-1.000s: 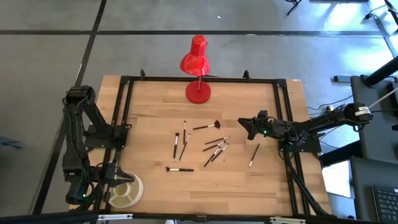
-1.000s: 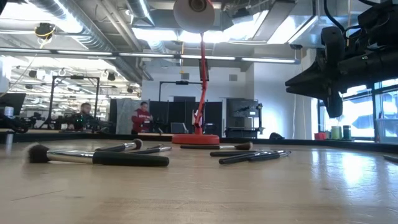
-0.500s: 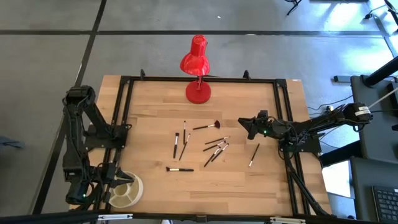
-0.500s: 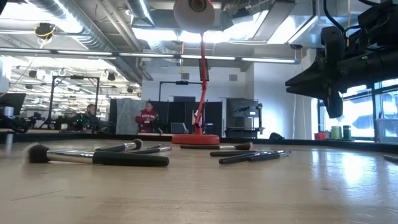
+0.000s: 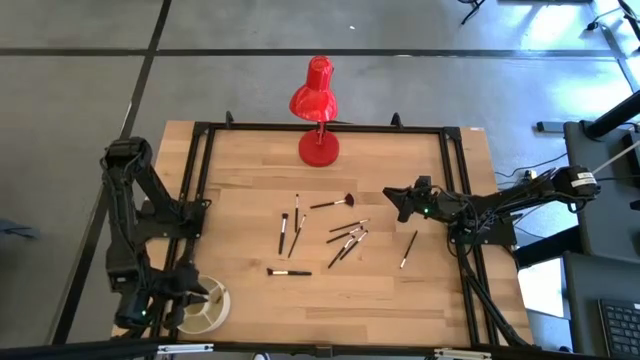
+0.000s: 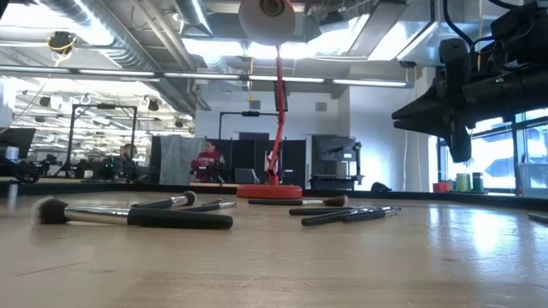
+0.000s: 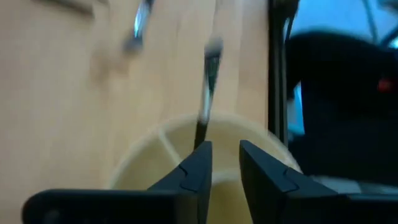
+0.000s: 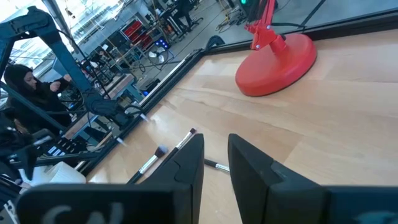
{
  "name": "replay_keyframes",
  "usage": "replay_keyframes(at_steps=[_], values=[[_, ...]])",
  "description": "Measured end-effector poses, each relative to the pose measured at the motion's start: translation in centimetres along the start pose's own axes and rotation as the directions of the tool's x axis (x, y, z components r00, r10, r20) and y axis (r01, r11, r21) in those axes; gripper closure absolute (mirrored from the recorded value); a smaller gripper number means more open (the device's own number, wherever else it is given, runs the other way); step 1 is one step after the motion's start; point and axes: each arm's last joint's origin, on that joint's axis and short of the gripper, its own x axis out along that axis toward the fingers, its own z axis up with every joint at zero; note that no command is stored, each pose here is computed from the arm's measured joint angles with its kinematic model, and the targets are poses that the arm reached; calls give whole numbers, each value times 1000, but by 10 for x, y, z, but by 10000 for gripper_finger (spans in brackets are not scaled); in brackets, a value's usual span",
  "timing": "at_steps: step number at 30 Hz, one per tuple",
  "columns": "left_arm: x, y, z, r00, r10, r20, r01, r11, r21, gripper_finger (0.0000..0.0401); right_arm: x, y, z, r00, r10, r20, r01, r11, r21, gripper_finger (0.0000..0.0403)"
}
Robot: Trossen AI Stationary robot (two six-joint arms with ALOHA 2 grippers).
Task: Put items in baskets/containers
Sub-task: Adjust the pen organizer
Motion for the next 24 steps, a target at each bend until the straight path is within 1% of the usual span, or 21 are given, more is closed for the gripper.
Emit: replay_keyframes(at_steps=[3, 5, 7, 12, 17, 19, 22, 24], values=[[1, -1, 1, 994, 1, -107, -10, 996, -84, 308, 0, 0, 0, 1000, 0, 0, 0, 1000, 0, 329], [3, -1, 3, 990, 2, -142, -17, 995, -100, 304, 0, 0, 0, 1000, 0, 0, 0, 1000, 0, 329], [4, -1, 5, 988, 7, -154, -19, 997, -74, 302, 0, 0, 0, 1000, 0, 0, 0, 1000, 0, 329], [9, 1, 15, 984, 23, -174, -12, 998, 64, 301, 0, 0, 1, 1000, -8, 8, 8, 1000, 0, 329], [10, 1, 31, 967, 17, -255, 27, 986, 167, 301, 2, -3, 3, 999, -31, 27, 31, 1000, 3, 329], [8, 1, 37, 957, 11, -289, 43, 983, 179, 301, 3, -5, 5, 998, -43, 37, 43, 999, 2, 329], [4, -4, 46, 939, -34, -343, 96, 982, 166, 301, 4, -7, 7, 997, -61, 52, 61, 998, 5, 329], [2, -5, 50, 923, -38, -384, 112, 979, 173, 301, 5, -9, 8, 996, -71, 60, 71, 997, 7, 329]])
